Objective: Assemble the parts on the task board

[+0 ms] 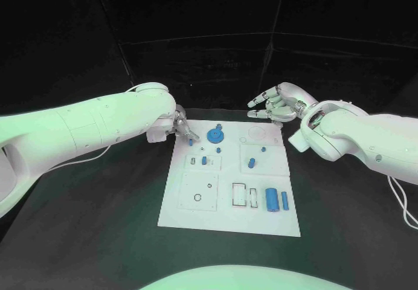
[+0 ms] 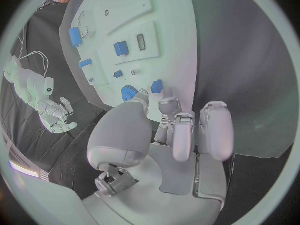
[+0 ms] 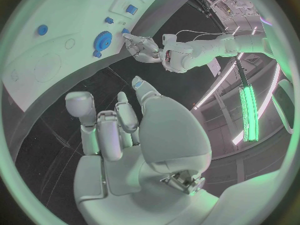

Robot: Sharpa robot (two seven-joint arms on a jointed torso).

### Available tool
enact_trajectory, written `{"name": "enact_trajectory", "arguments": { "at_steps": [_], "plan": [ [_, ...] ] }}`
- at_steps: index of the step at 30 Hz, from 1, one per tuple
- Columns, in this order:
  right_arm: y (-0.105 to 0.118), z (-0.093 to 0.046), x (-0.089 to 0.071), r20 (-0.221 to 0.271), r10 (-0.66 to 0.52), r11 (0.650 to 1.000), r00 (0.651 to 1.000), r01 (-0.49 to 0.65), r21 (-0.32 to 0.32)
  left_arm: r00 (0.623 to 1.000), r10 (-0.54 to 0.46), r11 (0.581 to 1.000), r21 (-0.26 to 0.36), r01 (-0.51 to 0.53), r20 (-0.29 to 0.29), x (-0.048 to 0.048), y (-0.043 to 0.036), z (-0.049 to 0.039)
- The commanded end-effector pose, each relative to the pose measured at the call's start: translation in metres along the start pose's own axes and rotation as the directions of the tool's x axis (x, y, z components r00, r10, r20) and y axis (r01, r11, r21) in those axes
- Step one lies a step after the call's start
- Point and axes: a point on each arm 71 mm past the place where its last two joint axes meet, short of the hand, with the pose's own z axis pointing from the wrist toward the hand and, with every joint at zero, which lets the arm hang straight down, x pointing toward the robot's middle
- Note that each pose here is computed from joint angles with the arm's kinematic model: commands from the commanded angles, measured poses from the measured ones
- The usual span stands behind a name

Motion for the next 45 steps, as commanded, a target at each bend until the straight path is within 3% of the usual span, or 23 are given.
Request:
{"name": "enact_trajectory", "arguments": {
  "at_steps": [1,19,32,45],
  "plan": [
    [0.0019,0.0005,0.0003,-0.006,-0.001,1.000,1.000,0.001,-0.012,1.000,0.007,1.000,0.008,-0.007,-0.011,0.0002,-0.0010,-0.0005],
    [0.0020,0.0009,0.0005,-0.008,-0.001,1.000,1.000,0.001,-0.012,1.000,-0.003,0.999,0.033,0.003,-0.004,0.0014,-0.0048,-0.0018],
    [0.0020,0.0014,0.0009,-0.011,-0.001,1.000,1.000,0.001,-0.011,1.000,0.005,0.999,0.037,-0.004,-0.031,0.0047,-0.0055,-0.0031],
    [0.0020,0.0014,0.0008,-0.010,-0.001,1.000,1.000,0.001,-0.011,1.000,-0.008,0.999,0.042,0.009,-0.014,0.0033,-0.0053,-0.0031]
  ]
}}
